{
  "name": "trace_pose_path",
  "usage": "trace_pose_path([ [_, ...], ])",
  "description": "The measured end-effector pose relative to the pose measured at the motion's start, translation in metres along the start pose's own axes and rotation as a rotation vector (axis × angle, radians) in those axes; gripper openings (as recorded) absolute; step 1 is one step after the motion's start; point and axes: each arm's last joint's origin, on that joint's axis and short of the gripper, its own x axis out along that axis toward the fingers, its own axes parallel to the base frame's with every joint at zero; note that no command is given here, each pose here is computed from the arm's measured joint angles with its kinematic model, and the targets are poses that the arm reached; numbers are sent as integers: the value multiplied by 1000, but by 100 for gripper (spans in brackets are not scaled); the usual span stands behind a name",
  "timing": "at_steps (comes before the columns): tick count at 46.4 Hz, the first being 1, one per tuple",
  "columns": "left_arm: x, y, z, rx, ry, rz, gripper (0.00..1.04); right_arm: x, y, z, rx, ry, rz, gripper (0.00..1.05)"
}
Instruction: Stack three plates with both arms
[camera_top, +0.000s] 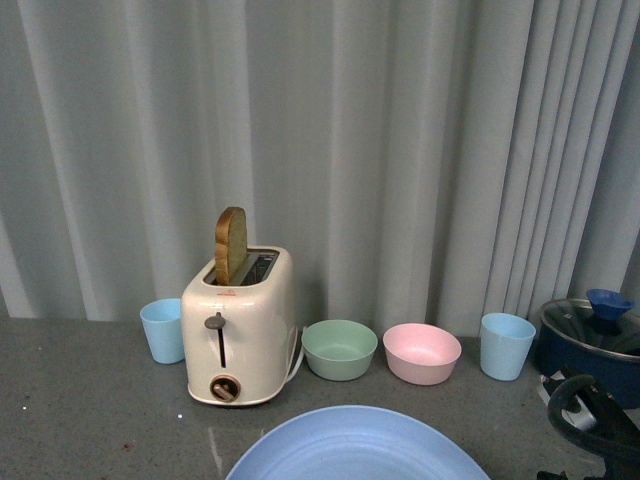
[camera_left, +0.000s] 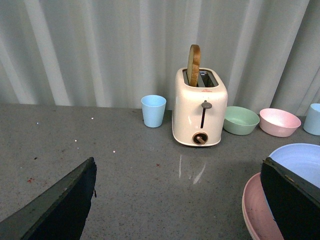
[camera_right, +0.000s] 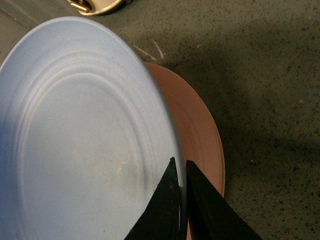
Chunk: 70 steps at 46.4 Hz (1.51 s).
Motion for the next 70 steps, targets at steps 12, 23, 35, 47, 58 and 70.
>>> trace_pose_path([
  [12, 0, 0, 0, 0, 0, 0, 98, 4, -5, -1, 30, 14, 0, 3],
  [23, 0, 0, 0, 0, 0, 0, 98, 13, -9, 2, 55, 25, -1, 3],
  [35, 0, 0, 0, 0, 0, 0, 98, 24, -11, 5, 83, 39, 0, 3],
  [47, 0, 0, 0, 0, 0, 0, 98, 31, -11, -3, 89, 77, 2, 3],
  [58, 0, 0, 0, 0, 0, 0, 98, 29, -14, -8, 91, 96, -11, 3],
  [70, 0, 0, 0, 0, 0, 0, 98, 26, -19, -8, 103, 102, -19, 26],
])
